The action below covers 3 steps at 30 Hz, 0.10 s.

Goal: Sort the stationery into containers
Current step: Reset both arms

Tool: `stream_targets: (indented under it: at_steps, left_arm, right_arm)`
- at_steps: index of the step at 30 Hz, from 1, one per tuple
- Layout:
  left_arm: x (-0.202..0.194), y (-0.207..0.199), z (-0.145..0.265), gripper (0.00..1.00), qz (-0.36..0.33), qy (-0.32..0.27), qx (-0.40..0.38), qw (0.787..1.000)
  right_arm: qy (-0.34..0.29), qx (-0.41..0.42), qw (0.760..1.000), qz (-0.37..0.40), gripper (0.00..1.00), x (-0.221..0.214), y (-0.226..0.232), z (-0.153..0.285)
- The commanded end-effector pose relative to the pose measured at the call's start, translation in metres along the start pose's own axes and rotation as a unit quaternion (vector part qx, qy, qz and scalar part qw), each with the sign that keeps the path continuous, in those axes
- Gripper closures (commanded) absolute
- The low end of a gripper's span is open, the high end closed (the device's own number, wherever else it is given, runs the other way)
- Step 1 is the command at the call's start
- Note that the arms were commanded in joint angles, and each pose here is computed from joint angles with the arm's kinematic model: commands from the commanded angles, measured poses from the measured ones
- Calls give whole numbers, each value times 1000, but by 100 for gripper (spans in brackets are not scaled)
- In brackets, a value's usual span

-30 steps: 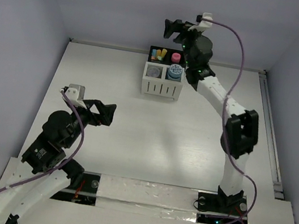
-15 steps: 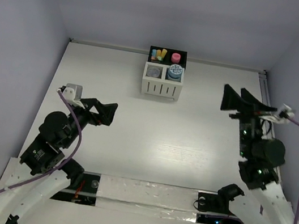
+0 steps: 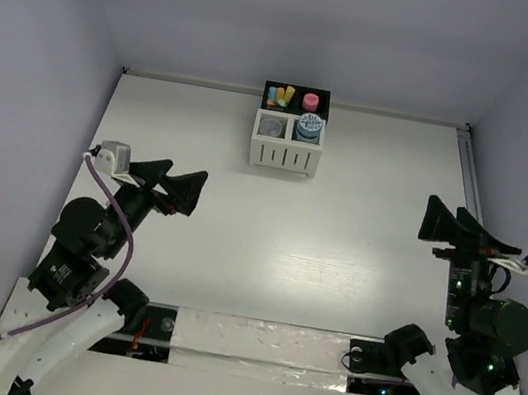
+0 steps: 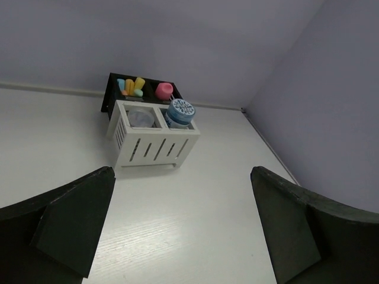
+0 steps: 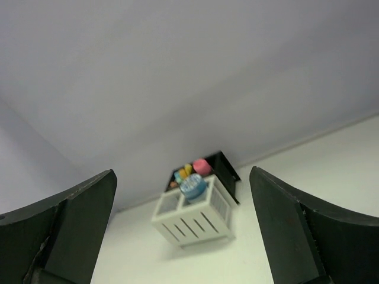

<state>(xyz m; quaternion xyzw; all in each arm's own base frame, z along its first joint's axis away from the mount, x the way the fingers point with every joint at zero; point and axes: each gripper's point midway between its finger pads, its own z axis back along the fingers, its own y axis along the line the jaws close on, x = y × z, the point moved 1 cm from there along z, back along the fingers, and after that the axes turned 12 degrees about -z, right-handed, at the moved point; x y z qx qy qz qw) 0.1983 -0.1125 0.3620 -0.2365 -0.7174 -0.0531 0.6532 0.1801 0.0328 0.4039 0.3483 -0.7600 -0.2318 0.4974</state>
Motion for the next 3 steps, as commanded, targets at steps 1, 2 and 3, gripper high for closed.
stream_targets:
  at_steps: [1, 2, 3]
  left_arm:
    - [-3, -4, 0, 1, 8, -15, -19, 1000]
    - [-4, -4, 0, 1, 6, -14, -18, 1000]
    - [-5, -4, -2, 1, 4, -12, -19, 1000]
  right_arm:
    - [35, -34, 998, 30, 0, -21, -18, -2]
    - [34, -33, 998, 30, 0, -21, -17, -3]
    - [31, -30, 999, 28, 0, -17, -13, -4]
